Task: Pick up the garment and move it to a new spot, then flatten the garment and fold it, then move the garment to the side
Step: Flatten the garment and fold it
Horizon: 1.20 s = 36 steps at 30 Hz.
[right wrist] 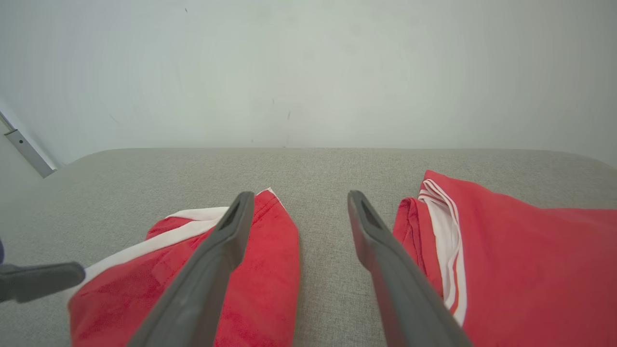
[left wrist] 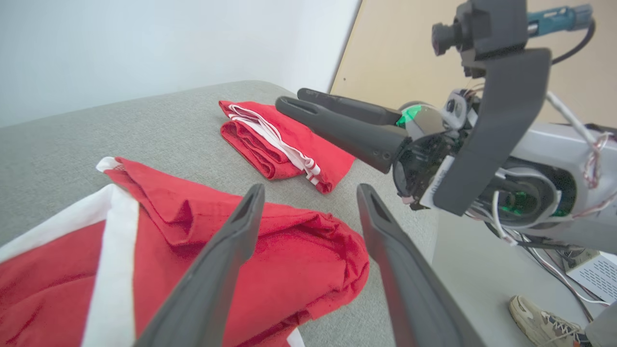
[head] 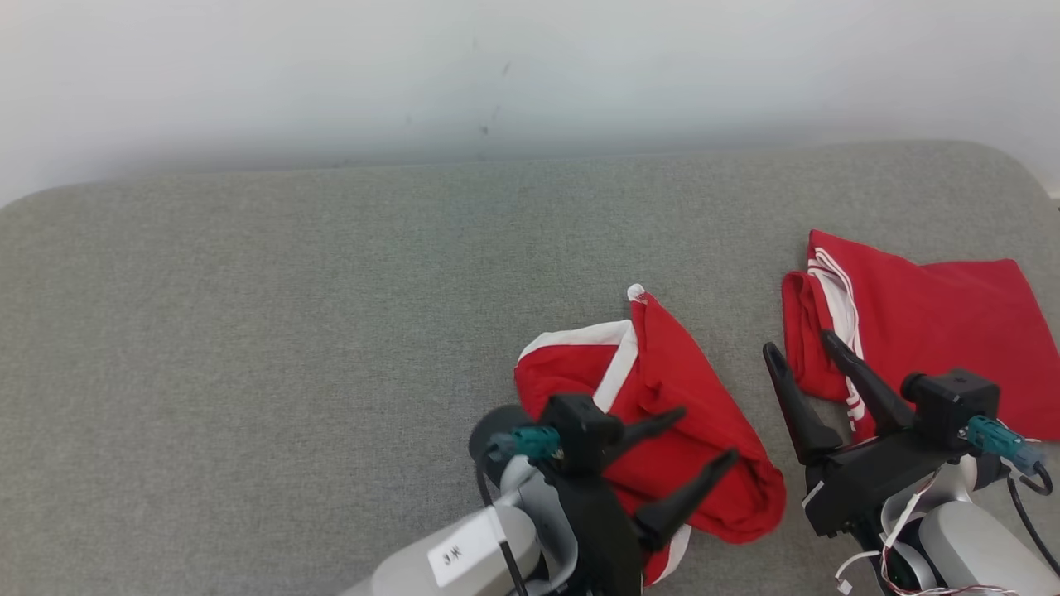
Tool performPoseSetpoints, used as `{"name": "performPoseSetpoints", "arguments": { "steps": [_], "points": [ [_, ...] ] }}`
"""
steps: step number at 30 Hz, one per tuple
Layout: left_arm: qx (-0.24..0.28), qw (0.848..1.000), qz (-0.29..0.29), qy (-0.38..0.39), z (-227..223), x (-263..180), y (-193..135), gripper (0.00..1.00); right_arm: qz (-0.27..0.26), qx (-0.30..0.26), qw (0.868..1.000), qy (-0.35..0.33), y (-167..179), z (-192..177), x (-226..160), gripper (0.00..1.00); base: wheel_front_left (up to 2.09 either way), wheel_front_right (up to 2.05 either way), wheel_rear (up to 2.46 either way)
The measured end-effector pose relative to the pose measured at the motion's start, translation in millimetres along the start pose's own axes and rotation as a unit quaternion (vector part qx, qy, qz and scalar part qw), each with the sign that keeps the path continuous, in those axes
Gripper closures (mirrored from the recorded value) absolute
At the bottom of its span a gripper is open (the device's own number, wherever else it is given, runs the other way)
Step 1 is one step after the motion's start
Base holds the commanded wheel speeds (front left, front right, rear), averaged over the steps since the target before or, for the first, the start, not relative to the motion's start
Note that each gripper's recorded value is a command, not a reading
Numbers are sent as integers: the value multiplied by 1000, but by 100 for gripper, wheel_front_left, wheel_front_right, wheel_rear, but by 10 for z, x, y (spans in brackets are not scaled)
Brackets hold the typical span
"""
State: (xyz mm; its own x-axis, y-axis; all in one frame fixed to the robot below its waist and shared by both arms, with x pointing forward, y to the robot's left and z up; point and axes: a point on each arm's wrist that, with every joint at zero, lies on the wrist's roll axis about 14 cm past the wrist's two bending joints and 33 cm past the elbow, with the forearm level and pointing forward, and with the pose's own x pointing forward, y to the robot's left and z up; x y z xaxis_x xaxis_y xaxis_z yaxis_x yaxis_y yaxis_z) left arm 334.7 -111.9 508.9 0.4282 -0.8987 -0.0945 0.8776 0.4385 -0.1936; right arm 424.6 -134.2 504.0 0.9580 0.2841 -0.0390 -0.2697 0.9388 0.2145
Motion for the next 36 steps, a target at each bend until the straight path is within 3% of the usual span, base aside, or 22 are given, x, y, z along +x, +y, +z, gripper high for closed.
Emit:
{"name": "performPoseSetpoints", "arguments": {
  "steps": [10, 19, 31, 36],
  "points": [
    [-3, 992, 123, -24, 98, -279, 621, 0, 47, -1, 999, 5, 268, -3, 77, 0, 0, 0, 0],
    [-30, 968, 249, -19, -116, -887, 1123, 0, 109, 19, 993, 48, 634, -166, -20, 0, 0, 0, 0],
    [-54, 954, 292, -33, -188, -1135, 1174, 0, 184, 47, 976, 105, 1124, -389, -281, 0, 0, 0, 0],
    [-59, 952, 296, -43, -147, -1156, 1167, 0, 202, 14, 971, 129, 1236, -510, -290, 0, 0, 0, 0]
  ]
}}
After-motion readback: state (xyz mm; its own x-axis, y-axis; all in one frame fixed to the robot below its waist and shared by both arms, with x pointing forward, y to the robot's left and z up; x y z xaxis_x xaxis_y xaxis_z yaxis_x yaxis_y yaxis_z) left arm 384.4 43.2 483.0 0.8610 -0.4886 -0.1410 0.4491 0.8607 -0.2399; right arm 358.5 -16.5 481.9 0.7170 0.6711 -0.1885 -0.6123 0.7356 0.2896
